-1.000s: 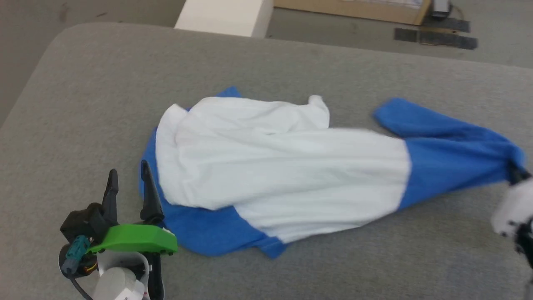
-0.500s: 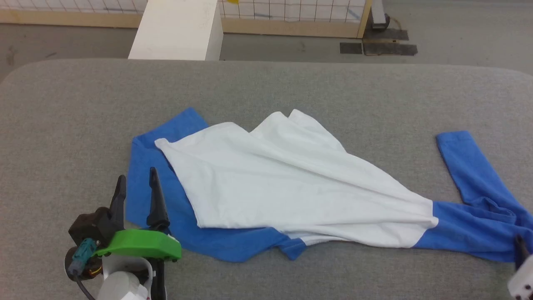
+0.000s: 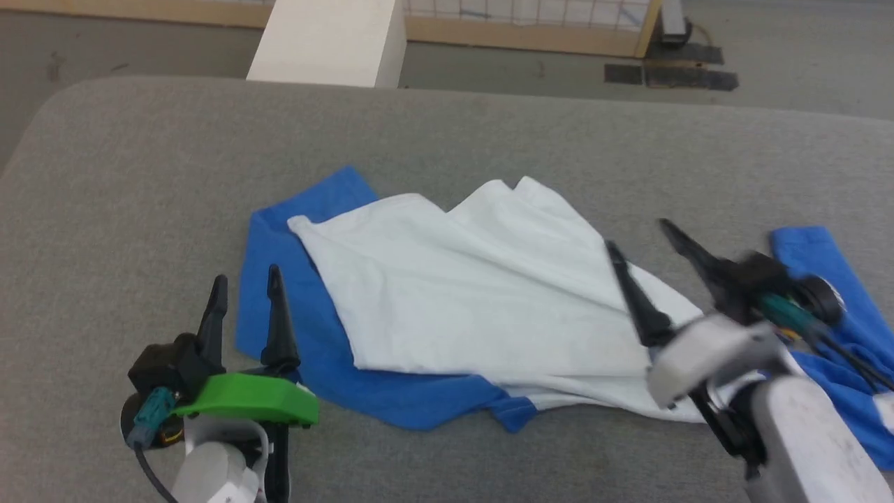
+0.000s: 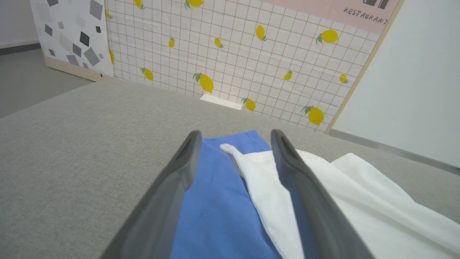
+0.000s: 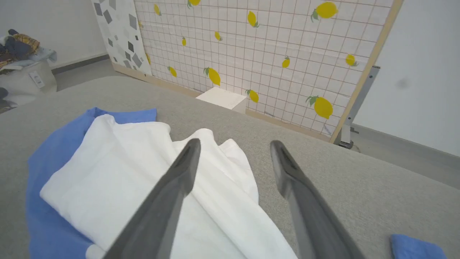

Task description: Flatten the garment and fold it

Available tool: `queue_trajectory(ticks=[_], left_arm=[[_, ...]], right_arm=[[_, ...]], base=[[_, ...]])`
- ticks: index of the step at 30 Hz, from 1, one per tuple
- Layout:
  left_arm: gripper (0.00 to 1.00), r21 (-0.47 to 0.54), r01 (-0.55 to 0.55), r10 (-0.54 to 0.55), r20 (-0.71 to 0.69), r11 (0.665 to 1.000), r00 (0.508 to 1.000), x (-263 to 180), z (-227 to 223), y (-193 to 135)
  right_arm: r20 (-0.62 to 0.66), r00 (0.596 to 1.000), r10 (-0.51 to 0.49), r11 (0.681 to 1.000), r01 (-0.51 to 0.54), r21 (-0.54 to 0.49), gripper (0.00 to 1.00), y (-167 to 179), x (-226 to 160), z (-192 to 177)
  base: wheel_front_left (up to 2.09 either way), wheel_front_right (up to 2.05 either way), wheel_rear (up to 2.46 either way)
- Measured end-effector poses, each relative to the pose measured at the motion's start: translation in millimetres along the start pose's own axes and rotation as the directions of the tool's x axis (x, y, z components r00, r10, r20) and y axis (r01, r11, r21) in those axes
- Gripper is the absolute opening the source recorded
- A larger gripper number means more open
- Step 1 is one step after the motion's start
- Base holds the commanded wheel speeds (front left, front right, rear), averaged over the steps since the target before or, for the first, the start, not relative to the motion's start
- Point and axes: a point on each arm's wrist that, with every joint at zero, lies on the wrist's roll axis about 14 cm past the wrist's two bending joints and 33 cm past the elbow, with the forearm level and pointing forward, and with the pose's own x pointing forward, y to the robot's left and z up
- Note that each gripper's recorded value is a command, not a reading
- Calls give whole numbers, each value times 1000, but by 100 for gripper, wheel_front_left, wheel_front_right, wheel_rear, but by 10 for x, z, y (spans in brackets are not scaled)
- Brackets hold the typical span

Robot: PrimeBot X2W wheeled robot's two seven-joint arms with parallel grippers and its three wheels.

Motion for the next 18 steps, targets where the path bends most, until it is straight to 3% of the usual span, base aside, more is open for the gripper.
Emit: queue_trajectory(ticks=[3,6,9,13,14,15,16,17,18], left_arm=[[100,-5,0,0,8,1000,1000,52,21,-5],[100,-9,-9,9,20,1000,1000,106,60,20],[100,-8,-28,28,21,1000,999,138,61,69],[100,-2,-52,52,11,999,999,168,29,144],[100,1,-58,58,8,998,998,174,19,165],[100,5,-63,63,6,998,998,178,13,184],[100,8,-72,72,3,997,997,182,2,210],[100,6,-80,80,0,997,997,185,-8,231],[100,5,-84,84,-3,996,996,185,-19,244]], right_arm=[[-96,987,128,991,-132,-36,100,246,292,-155],[-226,950,216,972,-231,-42,100,426,512,-389],[-371,890,265,953,-301,-43,100,536,644,-683],[-558,778,288,930,-367,-32,100,589,701,-1108],[-611,742,277,926,-375,-35,92,558,695,-1230],[-647,714,268,925,-378,-35,52,529,690,-1321],[-669,695,266,925,-378,-25,19,512,715,-1370],[-679,684,269,924,-382,-19,0,516,768,-1375],[-679,681,274,923,-384,-12,0,523,823,-1360]], base=[[0,0,0],[0,0,0],[0,0,0],[0,0,0],[0,0,0],[0,0,0],[0,0,0],[0,0,0],[0,0,0]])
